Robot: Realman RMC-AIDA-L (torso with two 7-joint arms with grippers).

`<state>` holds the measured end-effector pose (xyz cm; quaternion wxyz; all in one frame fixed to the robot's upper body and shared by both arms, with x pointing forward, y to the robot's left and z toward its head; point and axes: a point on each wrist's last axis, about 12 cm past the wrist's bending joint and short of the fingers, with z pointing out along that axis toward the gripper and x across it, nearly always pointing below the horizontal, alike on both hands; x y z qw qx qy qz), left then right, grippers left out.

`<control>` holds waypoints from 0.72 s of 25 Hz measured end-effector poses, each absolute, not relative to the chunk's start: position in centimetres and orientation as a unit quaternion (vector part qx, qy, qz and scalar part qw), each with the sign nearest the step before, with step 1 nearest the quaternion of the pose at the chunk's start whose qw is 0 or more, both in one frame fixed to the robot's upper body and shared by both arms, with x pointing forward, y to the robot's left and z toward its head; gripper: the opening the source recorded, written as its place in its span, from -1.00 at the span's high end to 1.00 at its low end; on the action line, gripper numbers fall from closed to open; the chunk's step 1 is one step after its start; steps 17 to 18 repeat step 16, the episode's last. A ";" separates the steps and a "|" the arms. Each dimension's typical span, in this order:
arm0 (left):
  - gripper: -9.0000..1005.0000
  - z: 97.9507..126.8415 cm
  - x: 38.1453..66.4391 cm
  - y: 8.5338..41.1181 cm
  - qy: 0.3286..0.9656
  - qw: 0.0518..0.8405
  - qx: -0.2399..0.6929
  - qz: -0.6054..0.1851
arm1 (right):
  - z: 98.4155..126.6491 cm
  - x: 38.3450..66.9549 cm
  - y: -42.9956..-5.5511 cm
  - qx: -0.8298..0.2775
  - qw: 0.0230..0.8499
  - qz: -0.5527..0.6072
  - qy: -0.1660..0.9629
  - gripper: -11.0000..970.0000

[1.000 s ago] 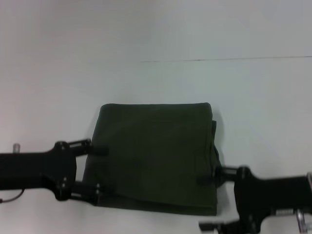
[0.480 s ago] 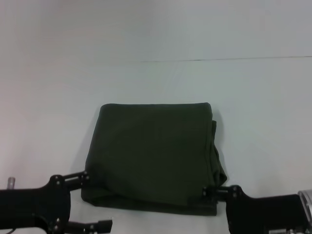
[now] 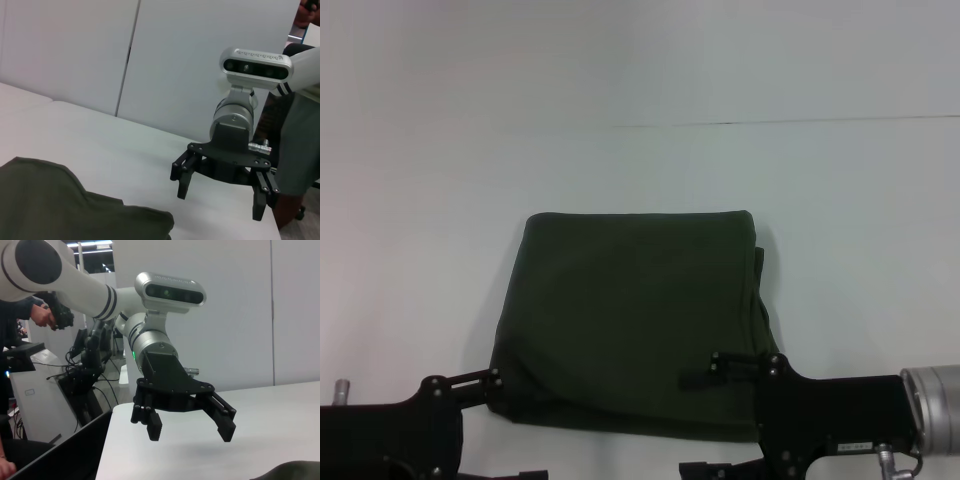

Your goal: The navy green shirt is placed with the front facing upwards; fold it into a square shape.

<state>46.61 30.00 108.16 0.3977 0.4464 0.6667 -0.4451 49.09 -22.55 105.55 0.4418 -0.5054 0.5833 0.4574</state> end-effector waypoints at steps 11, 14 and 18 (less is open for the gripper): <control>-0.87 108.2 46.5 30.6 0.669 0.411 0.440 -0.437 | 105.4 49.9 -21.2 -0.517 0.433 0.457 0.580 -0.88; -0.87 108.2 46.4 30.6 0.669 0.410 0.439 -0.437 | 105.5 50.0 -21.1 -0.518 0.433 0.456 0.580 -0.88; -0.87 108.2 46.4 30.6 0.669 0.410 0.439 -0.437 | 105.5 50.0 -21.1 -0.518 0.434 0.456 0.579 -0.88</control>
